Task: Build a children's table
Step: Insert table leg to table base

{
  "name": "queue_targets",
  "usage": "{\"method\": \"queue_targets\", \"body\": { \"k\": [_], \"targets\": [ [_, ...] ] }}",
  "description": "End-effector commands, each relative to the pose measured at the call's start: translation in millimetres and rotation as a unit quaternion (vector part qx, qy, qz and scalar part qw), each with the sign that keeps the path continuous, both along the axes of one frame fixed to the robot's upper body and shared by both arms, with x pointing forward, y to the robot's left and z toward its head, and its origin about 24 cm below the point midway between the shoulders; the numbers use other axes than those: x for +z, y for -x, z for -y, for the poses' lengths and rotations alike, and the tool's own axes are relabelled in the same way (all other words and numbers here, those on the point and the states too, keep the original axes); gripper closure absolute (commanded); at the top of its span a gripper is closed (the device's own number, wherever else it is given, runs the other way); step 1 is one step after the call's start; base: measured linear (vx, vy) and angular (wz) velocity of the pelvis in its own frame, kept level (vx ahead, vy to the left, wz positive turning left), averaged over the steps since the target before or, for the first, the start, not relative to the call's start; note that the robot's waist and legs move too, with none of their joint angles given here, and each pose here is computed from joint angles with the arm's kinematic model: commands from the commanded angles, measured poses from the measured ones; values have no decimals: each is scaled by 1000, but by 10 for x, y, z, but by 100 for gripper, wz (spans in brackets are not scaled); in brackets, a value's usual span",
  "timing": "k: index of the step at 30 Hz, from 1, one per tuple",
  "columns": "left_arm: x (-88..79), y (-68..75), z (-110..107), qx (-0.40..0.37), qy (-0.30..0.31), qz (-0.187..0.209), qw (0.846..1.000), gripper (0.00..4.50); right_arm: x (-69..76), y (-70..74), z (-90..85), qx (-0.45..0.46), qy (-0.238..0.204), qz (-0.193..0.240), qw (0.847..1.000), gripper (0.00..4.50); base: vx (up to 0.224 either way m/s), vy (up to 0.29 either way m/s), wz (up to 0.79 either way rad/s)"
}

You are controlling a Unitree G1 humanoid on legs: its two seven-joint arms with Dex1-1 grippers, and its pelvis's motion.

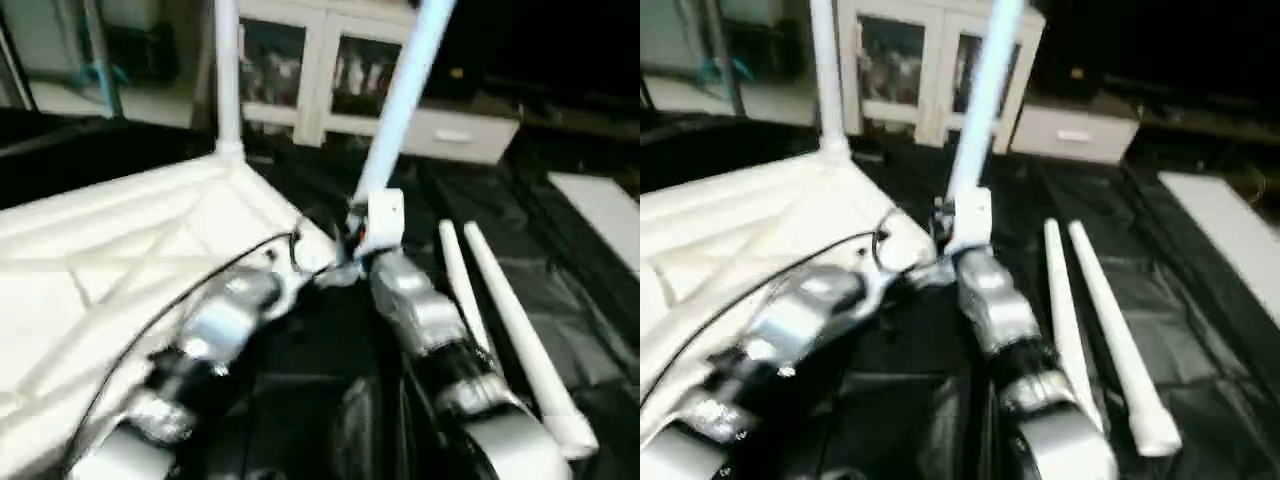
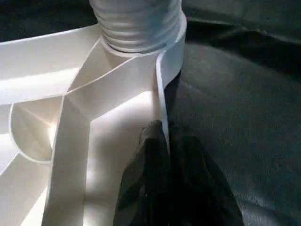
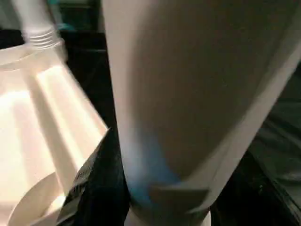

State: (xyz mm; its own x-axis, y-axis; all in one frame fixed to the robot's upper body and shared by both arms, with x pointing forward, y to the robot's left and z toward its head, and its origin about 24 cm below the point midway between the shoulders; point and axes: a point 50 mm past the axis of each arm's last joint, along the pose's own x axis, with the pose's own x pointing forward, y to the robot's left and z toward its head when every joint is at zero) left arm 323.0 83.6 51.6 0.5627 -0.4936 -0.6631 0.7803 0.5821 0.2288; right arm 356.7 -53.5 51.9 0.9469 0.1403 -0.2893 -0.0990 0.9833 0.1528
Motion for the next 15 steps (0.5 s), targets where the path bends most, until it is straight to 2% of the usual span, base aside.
{"method": "queue_targets", "body": {
  "k": [1, 10, 12, 13, 14, 15],
  "targets": [
    [240, -88, 121, -15, 4, 57, 998, 450, -545, 193, 247, -79, 29, -124, 989, 264, 0, 0, 0],
    [224, -90, 22, -2, -12, 54, 998, 450, -484, 131, 200, -89, 28, -106, 990, 265, 0, 0, 0],
    [208, -92, 6, 0, -15, 51, 999, 450, -462, 110, 178, -77, 26, -96, 992, 265, 0, 0, 0],
    [207, -95, 1, 0, -16, 52, 999, 450, -428, 92, 153, -59, 11, -80, 995, 265, 0, 0, 0],
    [206, -95, 0, 0, -16, 52, 999, 450, -416, 86, 141, -51, 5, -76, 996, 209, 0, 0, 0],
    [206, -95, 0, 0, -16, 52, 999, 450, -416, 86, 141, -51, 5, -76, 996, 195, 0, 0, 0]
  ]
}}
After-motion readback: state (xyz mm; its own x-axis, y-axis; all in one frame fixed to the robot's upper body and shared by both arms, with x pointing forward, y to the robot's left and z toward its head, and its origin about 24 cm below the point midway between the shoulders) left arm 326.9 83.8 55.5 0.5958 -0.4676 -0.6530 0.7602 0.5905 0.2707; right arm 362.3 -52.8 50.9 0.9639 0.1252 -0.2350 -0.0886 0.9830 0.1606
